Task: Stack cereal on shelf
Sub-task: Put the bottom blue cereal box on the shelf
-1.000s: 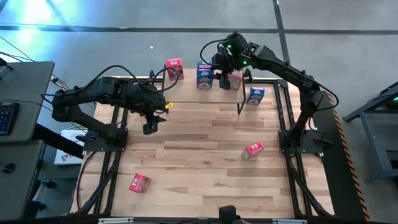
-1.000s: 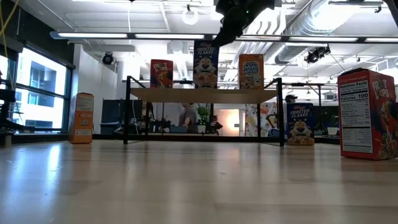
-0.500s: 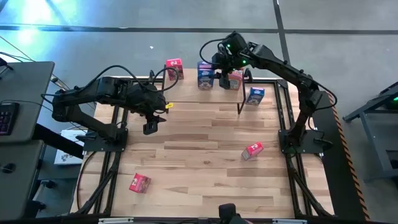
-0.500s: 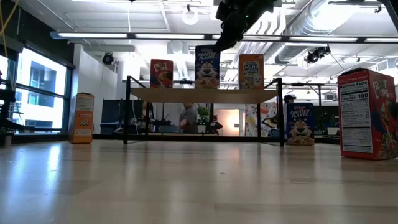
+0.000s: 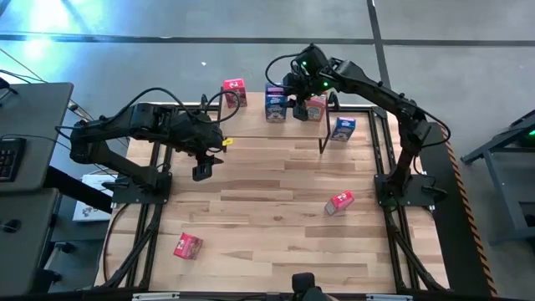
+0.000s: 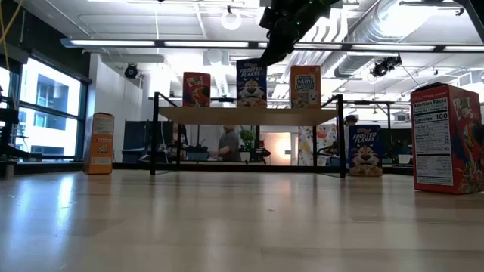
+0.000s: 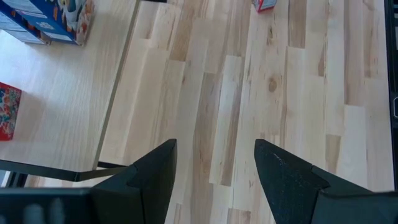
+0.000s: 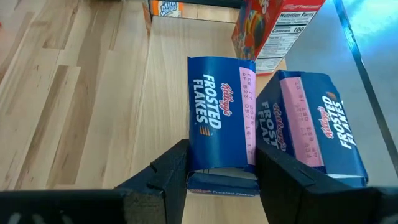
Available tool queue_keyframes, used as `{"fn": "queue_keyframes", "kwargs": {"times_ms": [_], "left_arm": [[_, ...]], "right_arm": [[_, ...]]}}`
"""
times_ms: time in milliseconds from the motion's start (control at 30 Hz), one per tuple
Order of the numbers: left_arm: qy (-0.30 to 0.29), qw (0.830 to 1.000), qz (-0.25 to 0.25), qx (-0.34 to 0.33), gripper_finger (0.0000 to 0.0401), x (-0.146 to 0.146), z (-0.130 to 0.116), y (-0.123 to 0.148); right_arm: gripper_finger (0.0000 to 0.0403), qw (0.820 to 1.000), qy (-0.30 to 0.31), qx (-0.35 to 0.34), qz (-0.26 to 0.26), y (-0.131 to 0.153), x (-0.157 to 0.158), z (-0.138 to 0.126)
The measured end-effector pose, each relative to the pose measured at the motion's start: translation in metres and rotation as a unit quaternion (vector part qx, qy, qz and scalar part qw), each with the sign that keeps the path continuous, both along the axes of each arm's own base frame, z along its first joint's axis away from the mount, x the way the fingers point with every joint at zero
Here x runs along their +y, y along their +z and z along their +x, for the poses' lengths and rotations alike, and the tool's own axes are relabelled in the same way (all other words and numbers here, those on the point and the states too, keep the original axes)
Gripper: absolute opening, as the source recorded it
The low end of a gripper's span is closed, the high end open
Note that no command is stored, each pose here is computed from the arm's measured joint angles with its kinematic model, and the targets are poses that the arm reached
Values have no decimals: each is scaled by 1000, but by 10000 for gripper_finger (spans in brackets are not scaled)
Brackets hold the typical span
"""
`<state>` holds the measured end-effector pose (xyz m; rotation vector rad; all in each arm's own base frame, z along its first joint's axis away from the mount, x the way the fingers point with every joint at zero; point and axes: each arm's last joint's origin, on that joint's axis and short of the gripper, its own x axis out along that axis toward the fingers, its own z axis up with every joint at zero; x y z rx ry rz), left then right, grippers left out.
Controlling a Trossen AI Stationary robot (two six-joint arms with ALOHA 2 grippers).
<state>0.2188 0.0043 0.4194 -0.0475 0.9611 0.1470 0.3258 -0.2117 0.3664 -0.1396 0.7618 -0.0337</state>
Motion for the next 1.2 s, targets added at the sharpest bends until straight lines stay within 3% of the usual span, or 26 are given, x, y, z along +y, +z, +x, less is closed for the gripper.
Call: {"fn": "queue_keyframes", "kwargs": {"times_ms": [800,1200], "left_arm": [[0,1000,0,0,205,0,0,0],[0,1000,0,0,205,0,0,0]], "right_arm": [[152,1000,-9,8,5,-4,-2,2],[186,1000,-12,13,-2,-4,-2,2]]}}
